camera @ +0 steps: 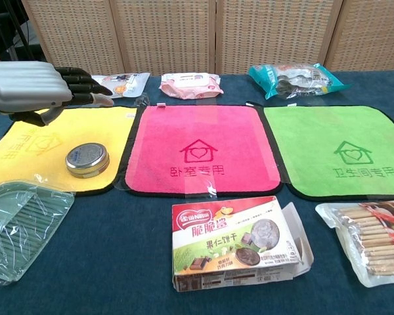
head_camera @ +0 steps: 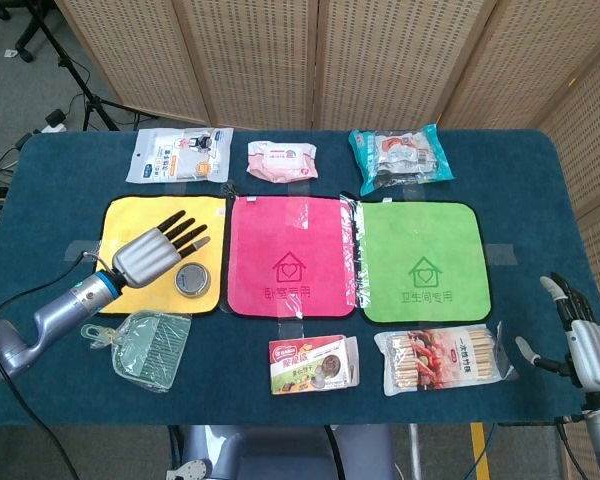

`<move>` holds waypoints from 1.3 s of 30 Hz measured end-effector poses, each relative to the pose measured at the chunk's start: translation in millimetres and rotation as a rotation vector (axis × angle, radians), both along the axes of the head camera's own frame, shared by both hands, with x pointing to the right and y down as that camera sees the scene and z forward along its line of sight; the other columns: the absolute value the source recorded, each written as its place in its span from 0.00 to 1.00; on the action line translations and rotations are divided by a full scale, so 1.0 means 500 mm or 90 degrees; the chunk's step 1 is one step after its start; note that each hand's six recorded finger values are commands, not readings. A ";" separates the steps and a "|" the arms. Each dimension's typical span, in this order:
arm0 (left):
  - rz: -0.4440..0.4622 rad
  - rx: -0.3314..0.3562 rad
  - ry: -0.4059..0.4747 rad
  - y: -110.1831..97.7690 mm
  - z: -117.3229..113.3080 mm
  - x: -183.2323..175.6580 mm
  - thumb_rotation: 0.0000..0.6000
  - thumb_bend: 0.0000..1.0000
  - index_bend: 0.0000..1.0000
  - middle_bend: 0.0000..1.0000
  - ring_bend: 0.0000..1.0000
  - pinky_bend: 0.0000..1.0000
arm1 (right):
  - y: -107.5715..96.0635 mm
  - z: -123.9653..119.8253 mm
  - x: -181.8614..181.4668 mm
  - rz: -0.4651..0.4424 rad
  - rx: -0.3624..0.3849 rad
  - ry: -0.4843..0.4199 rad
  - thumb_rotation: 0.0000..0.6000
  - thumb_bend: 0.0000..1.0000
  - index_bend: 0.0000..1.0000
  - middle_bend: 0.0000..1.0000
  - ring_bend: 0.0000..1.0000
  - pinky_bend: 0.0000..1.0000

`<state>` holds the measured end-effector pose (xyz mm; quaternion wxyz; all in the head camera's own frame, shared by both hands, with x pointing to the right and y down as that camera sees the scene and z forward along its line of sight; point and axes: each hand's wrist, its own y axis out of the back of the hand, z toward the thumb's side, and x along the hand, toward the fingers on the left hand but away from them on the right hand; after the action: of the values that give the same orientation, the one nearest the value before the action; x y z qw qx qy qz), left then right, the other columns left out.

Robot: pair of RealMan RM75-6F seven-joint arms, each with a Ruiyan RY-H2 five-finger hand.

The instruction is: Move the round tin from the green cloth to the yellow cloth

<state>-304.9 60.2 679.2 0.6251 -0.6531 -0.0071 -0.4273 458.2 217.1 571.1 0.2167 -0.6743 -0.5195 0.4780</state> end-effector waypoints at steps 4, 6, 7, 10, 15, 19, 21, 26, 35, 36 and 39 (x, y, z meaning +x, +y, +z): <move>0.011 -0.002 0.012 0.006 0.000 0.023 1.00 1.00 0.00 0.00 0.00 0.00 | 0.000 -0.001 0.003 0.002 0.000 0.000 1.00 0.34 0.01 0.00 0.00 0.02; 0.009 -0.006 0.024 0.009 0.001 0.038 1.00 1.00 0.00 0.00 0.00 0.00 | 0.000 -0.002 0.004 0.004 0.000 -0.001 1.00 0.34 0.01 0.00 0.00 0.02; 0.005 -0.008 0.032 0.011 0.000 0.044 1.00 1.00 0.00 0.00 0.00 0.00 | 0.000 -0.002 0.004 0.003 0.000 -0.001 1.00 0.34 0.01 0.00 0.00 0.02; -0.020 -0.011 0.056 0.013 -0.001 0.053 1.00 0.88 0.00 0.00 0.00 0.00 | 0.000 -0.003 0.002 0.000 0.001 -0.002 1.00 0.34 0.01 0.00 0.00 0.02; -0.092 -0.012 0.134 0.024 -0.009 0.069 1.00 0.46 0.00 0.00 0.00 0.00 | 0.001 -0.003 -0.001 -0.004 0.000 -0.002 1.00 0.34 0.01 0.00 0.00 0.02; -0.152 -0.006 0.209 0.042 -0.024 0.076 1.00 0.29 0.00 0.00 0.00 0.00 | 0.002 -0.004 -0.003 -0.005 0.001 -0.002 1.00 0.34 0.01 0.00 0.00 0.02; -0.178 -0.007 0.237 0.054 -0.029 0.075 1.00 0.24 0.00 0.00 0.00 0.00 | 0.003 -0.006 -0.003 -0.005 0.003 -0.002 1.00 0.34 0.01 0.00 0.00 0.02; -0.243 -0.020 0.291 0.095 -0.040 0.060 1.00 0.19 0.00 0.00 0.00 0.00 | 0.004 -0.011 -0.005 -0.009 0.009 0.000 1.00 0.34 0.01 0.00 0.00 0.02; -0.392 -0.081 0.304 0.192 -0.074 -0.008 1.00 0.18 0.00 0.00 0.00 0.00 | 0.007 -0.024 -0.006 -0.029 0.028 0.047 1.00 0.34 0.01 0.00 0.00 0.02; -0.409 -0.087 0.302 0.200 -0.080 -0.018 1.00 0.18 0.00 0.00 0.00 0.00 | 0.008 -0.025 -0.006 -0.030 0.030 0.050 1.00 0.34 0.01 0.00 0.00 0.02; -0.465 -0.086 0.289 0.227 -0.103 -0.059 1.00 0.18 0.00 0.00 0.00 0.00 | 0.009 -0.029 -0.009 -0.032 0.036 0.056 1.00 0.34 0.01 0.00 0.00 0.02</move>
<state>-334.6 173.8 627.4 0.3744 -0.7299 0.3341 -0.4642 453.9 221.6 556.5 0.2705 -0.6590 -0.5055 0.4868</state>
